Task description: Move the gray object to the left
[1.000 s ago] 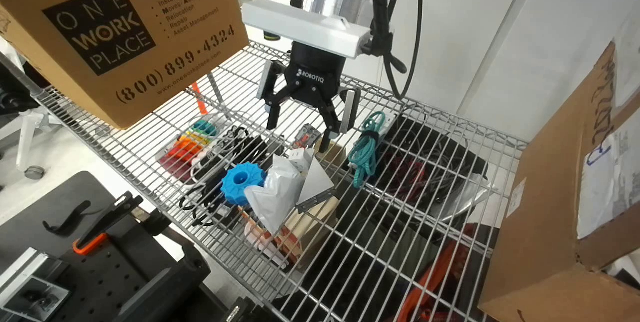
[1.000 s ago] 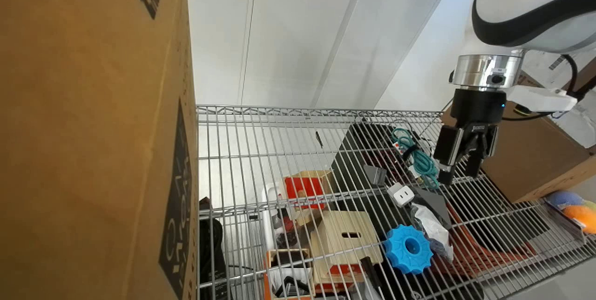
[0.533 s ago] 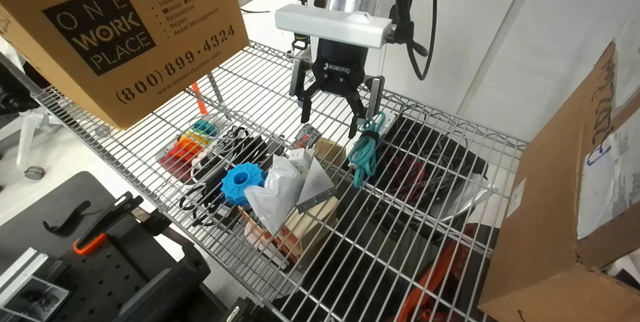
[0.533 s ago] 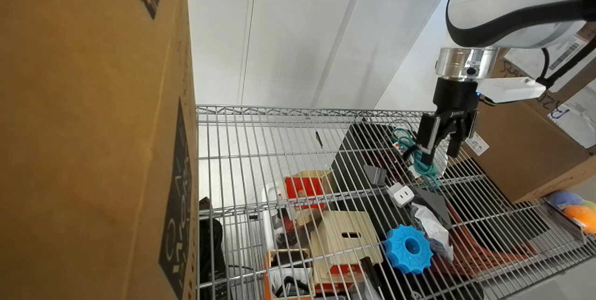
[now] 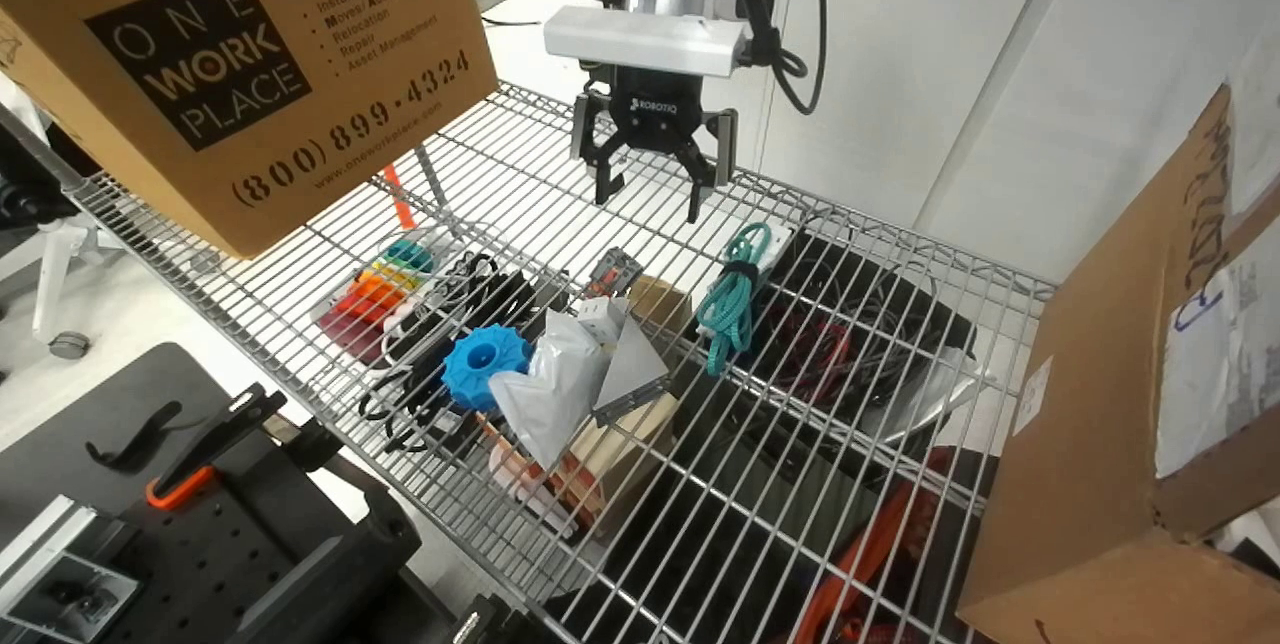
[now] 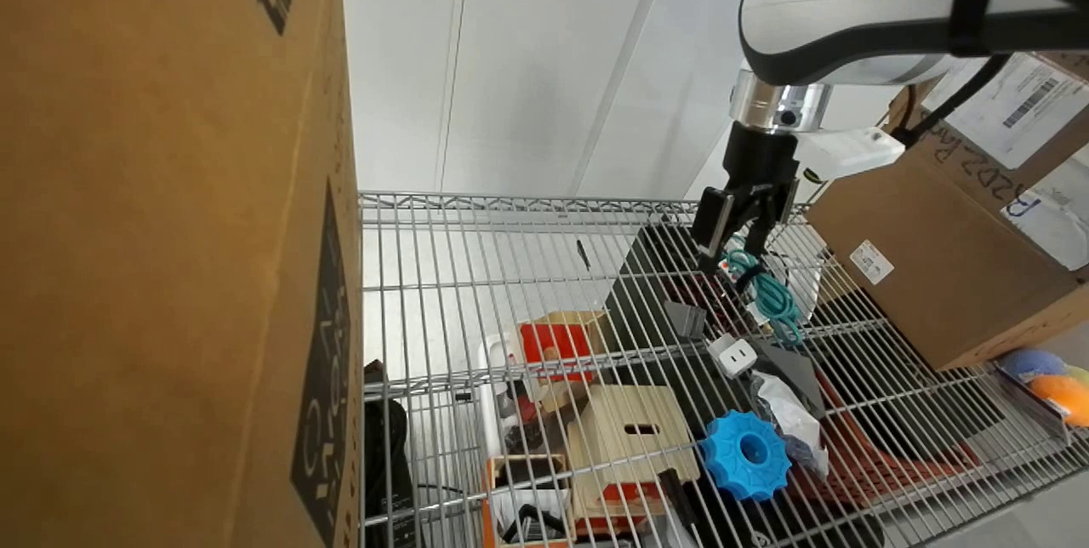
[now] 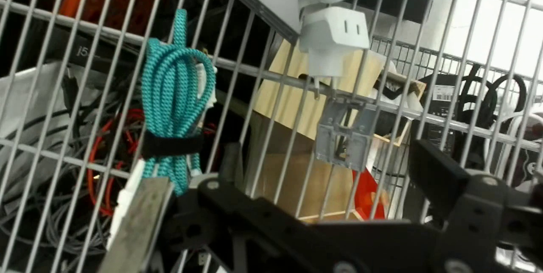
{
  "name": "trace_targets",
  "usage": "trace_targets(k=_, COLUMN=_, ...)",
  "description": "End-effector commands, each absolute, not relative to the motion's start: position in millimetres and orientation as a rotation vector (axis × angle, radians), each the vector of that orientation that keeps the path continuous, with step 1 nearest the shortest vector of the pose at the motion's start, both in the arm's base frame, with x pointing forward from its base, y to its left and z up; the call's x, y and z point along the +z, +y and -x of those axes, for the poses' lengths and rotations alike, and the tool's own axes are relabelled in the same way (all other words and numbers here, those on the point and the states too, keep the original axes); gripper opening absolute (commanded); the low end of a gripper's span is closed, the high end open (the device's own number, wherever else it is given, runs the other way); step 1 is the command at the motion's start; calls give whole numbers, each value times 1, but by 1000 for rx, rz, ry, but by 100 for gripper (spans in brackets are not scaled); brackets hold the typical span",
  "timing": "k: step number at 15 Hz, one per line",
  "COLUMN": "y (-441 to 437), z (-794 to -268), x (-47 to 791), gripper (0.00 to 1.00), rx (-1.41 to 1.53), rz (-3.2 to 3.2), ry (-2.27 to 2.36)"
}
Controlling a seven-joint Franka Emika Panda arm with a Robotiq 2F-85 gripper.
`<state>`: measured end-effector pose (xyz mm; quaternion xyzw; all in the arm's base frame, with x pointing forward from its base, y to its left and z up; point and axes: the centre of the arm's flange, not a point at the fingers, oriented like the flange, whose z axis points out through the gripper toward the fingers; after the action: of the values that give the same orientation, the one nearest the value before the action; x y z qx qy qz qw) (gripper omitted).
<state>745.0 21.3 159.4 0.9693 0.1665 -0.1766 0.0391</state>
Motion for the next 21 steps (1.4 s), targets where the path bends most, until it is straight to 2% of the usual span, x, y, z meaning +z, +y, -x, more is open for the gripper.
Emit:
trace_targets(k=1, y=46, z=-773, x=143, gripper=100, rx=-513, rz=-2953, ry=594)
trace_targets(k=21, y=60, z=-757, x=74, gripper=100, rx=-619, rz=-2989, ry=631)
